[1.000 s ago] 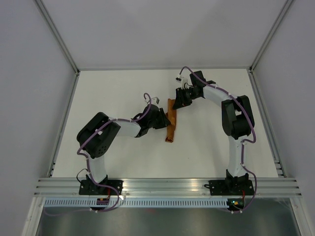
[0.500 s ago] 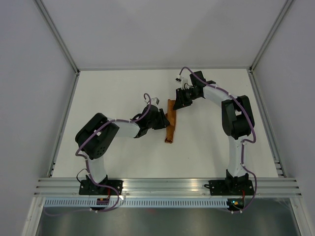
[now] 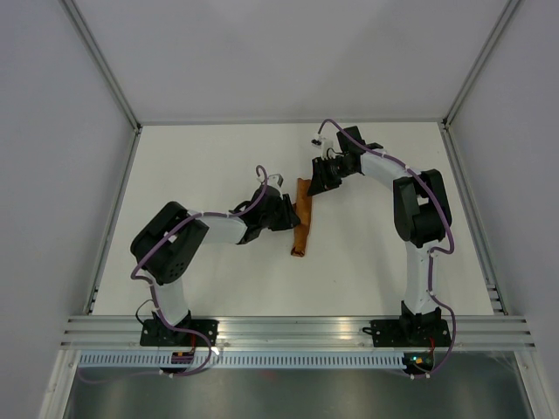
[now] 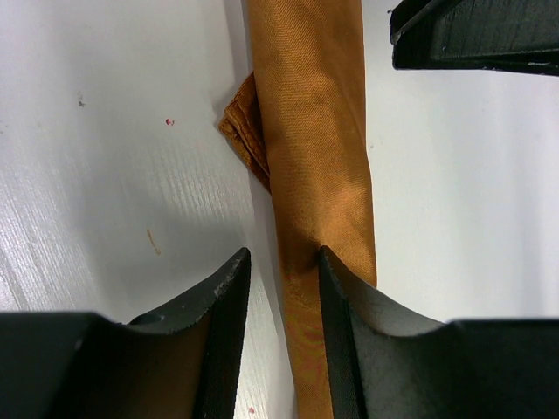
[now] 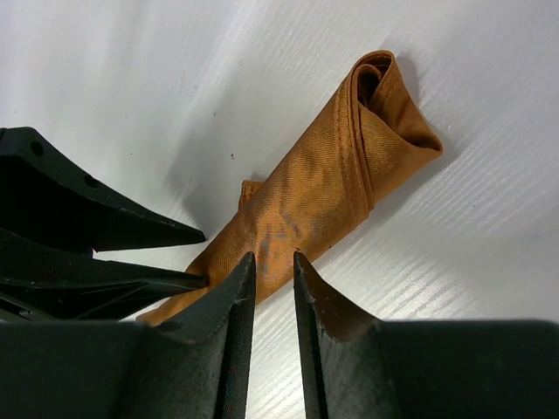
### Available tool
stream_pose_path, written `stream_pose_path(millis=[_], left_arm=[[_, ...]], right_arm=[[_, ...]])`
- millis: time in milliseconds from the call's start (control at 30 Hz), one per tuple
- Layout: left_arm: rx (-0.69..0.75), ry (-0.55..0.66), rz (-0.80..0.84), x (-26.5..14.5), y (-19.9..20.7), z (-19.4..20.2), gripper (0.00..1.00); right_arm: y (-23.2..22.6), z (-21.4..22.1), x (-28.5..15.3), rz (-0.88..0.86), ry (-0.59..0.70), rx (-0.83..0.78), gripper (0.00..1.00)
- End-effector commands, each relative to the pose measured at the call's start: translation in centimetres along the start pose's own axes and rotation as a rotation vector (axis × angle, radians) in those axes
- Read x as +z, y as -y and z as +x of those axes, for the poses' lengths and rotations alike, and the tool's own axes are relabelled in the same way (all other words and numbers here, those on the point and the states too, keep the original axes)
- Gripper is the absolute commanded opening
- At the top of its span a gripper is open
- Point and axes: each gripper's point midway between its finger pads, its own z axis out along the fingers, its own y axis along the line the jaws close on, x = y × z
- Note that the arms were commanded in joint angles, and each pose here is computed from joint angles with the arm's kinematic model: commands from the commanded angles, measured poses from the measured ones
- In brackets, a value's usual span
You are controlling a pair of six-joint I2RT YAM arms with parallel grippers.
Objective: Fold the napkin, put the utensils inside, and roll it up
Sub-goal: Roll the napkin at the center of the board.
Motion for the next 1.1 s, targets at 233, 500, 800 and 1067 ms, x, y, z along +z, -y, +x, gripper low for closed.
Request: stream_pose_path(millis=[233,500,800,1067], left_arm=[[0.076,-0.056,-0.007,-1.0,-0.1,0.4,0.44],[0.093,-0.014,0.038,-1.5,1.6,-1.4,0.45],[0.113,0.045,0.091,-2.3,3.7,-3.9,0.46],[0.124,0.074,0.055,-2.7,3.5,-5.3,0.47]], right_arm=[[-1.1,-2.1,-0.9,0.004,0.042,-0.061,0.3],[-1.2,-2.0,-1.0,0.006,0.039,-0.067,0.3],[-1.2,-1.9,-1.0,0.007,0.034,-0.075,0.3],[-1.3,-2.2,-1.6,0.027,0.046,-0.095,0.3]])
